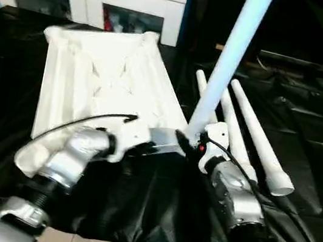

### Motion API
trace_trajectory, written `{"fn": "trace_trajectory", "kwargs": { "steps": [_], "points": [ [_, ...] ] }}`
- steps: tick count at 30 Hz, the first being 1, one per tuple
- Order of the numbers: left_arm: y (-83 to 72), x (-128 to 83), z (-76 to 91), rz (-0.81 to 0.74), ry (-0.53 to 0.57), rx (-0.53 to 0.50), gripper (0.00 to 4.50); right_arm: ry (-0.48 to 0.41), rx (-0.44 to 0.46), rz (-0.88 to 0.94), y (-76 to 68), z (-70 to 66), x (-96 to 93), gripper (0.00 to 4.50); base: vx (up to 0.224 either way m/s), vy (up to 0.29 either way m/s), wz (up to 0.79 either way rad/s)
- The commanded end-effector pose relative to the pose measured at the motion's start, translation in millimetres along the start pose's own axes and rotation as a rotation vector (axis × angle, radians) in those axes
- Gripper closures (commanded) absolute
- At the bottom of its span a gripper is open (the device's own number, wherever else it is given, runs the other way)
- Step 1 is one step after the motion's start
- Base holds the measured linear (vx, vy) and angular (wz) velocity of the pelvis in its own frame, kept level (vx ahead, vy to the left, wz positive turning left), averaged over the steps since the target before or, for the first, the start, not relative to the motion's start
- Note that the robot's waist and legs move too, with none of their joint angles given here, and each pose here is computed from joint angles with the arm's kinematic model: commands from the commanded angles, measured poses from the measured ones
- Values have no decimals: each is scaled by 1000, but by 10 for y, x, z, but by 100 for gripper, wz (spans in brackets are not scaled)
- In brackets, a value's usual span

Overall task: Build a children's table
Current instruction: Rotate leg to tighten

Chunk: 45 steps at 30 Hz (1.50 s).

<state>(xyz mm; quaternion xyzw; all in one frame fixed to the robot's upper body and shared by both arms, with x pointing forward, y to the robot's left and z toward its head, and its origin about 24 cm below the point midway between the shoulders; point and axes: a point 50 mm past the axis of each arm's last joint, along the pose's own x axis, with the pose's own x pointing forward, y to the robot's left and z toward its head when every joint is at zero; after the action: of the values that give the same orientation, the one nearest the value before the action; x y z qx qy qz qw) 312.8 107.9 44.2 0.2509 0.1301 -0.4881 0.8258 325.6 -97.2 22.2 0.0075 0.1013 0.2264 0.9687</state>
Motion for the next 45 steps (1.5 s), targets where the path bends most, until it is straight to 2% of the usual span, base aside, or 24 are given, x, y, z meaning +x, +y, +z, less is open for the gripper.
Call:
{"fn": "trace_trajectory", "kwargs": {
  "steps": [1,2,5,6,7,11,14,20,28,33,35,38,39,40,42,44,45],
  "points": [
    [-277,276,79,-38,-41,-47,450,15,3,221,561,-53,116,120,0,0,0],
    [-280,270,75,-44,-41,-42,450,2,3,223,541,-37,111,120,0,0,0],
    [-245,170,23,-82,-45,-25,450,-38,-20,294,418,24,55,84,0,0,0],
    [-245,170,23,-82,-45,-25,450,-38,-20,294,418,24,55,71,0,0,0],
    [-219,103,-18,-106,-43,-25,450,-47,-73,345,353,46,15,62,0,0,0],
    [-188,-24,-95,-164,-38,-18,450,-47,-134,471,256,71,-77,62,0,0,0],
    [-142,-176,-145,-237,-59,-33,450,-17,-217,632,149,81,-206,62,0,0,0],
    [-86,-323,-182,-316,-64,-38,450,62,-270,825,44,78,-350,62,0,0,0],
    [-33,-477,-257,-390,-20,-11,450,117,-294,934,-64,116,-418,129,0,0,0],
    [-12,-502,-267,-393,-19,-15,450,121,-274,959,-62,135,-419,164,0,0,0],
    [-14,-502,-268,-393,-20,-16,450,119,-260,963,-50,131,-421,170,0,0,0],
    [-13,-448,-248,-350,-36,-36,450,82,-162,893,11,105,-389,173,0,0,0],
    [1,-376,-226,-292,-38,-42,450,58,-109,801,46,72,-340,174,0,0,0],
    [1,-376,-226,-292,-38,-42,450,58,-109,801,46,72,-340,174,0,0,0],
    [8,-278,-199,-223,-29,-44,450,32,-80,674,91,29,-271,175,0,0,0],
    [-28,-106,-132,-141,-17,-53,450,38,-45,458,176,-78,-157,175,0,0,0],
    [-48,-65,-107,-131,-22,-61,450,42,-51,418,202,-105,-137,175,0,0,0]
  ]
}}
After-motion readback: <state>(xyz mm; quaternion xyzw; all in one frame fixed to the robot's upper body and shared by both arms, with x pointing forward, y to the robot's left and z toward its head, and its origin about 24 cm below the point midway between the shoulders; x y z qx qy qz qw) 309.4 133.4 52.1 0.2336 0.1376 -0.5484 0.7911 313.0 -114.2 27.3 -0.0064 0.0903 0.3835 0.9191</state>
